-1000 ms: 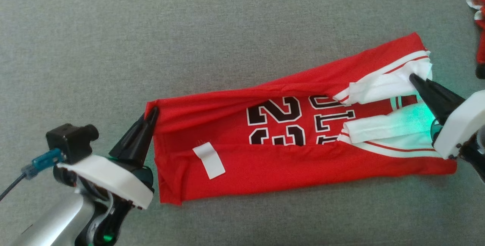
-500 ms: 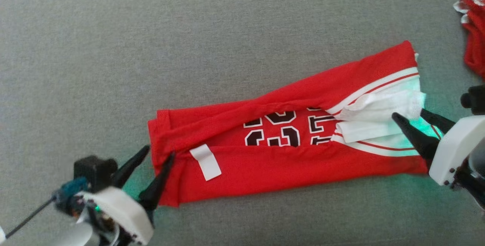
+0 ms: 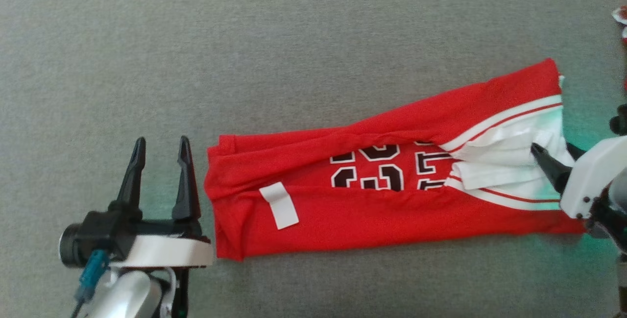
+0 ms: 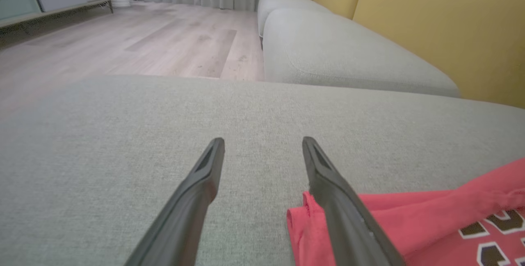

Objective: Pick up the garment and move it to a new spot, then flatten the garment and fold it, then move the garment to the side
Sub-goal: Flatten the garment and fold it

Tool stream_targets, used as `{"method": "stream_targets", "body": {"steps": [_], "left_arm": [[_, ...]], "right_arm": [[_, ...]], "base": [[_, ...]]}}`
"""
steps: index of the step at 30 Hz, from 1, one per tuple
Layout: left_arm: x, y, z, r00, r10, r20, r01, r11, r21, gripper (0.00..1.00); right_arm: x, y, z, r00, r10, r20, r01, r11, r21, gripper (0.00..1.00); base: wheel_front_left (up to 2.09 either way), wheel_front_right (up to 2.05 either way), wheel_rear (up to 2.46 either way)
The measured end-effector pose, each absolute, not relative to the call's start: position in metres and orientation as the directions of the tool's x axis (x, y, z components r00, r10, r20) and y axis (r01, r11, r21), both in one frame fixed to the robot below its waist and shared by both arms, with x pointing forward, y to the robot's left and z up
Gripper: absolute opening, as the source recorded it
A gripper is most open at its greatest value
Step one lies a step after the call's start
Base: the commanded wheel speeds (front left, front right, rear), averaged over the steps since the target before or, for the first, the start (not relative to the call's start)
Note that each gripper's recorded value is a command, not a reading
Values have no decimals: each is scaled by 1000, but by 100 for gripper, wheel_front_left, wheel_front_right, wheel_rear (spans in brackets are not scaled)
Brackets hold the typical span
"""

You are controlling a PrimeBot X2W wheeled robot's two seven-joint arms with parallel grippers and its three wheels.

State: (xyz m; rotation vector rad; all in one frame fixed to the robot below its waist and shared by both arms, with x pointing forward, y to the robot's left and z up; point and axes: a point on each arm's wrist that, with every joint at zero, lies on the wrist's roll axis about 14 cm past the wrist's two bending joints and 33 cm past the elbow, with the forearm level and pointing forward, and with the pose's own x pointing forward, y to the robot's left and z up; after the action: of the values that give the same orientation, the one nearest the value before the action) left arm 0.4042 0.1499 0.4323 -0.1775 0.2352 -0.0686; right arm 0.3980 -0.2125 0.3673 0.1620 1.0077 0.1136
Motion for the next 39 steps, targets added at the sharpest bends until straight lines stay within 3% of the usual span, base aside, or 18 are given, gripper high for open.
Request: {"method": "stream_targets", "body": {"steps": [10, 11, 12, 16, 20, 29, 34, 39], "left_arm": [[386, 148, 443, 988, -42, -149, 17, 986, -164, 100], [385, 147, 443, 988, -46, -146, 21, 986, -166, 100], [384, 146, 442, 988, -51, -145, 26, 985, -168, 100], [384, 146, 444, 991, -49, -128, 27, 985, -170, 100], [380, 149, 444, 991, -44, -125, 22, 986, -167, 100], [367, 141, 445, 990, -73, -118, 51, 982, -183, 100], [354, 146, 439, 988, -59, -143, 33, 983, -181, 100], [343, 149, 431, 984, -48, -172, 16, 983, -183, 100]], "right_arm": [[394, -210, 358, 424, 167, -890, -57, 986, 158, 100], [394, -207, 359, 419, 178, -890, -71, 984, 163, 68], [395, -204, 360, 422, 191, -886, -76, 982, 175, 0], [392, -186, 364, 429, 269, -862, -88, 963, 257, 0], [396, -196, 372, 483, 253, -838, -49, 964, 263, 0], [410, -278, 423, 646, 59, -761, 106, 980, 166, 0], [421, -256, 470, 715, 135, -686, -25, 986, 167, 0], [417, -190, 493, 688, 318, -653, -232, 948, 217, 0]], "base": [[0, 0, 0], [0, 0, 0], [0, 0, 0], [0, 0, 0], [0, 0, 0], [0, 0, 0], [0, 0, 0], [0, 0, 0]]}}
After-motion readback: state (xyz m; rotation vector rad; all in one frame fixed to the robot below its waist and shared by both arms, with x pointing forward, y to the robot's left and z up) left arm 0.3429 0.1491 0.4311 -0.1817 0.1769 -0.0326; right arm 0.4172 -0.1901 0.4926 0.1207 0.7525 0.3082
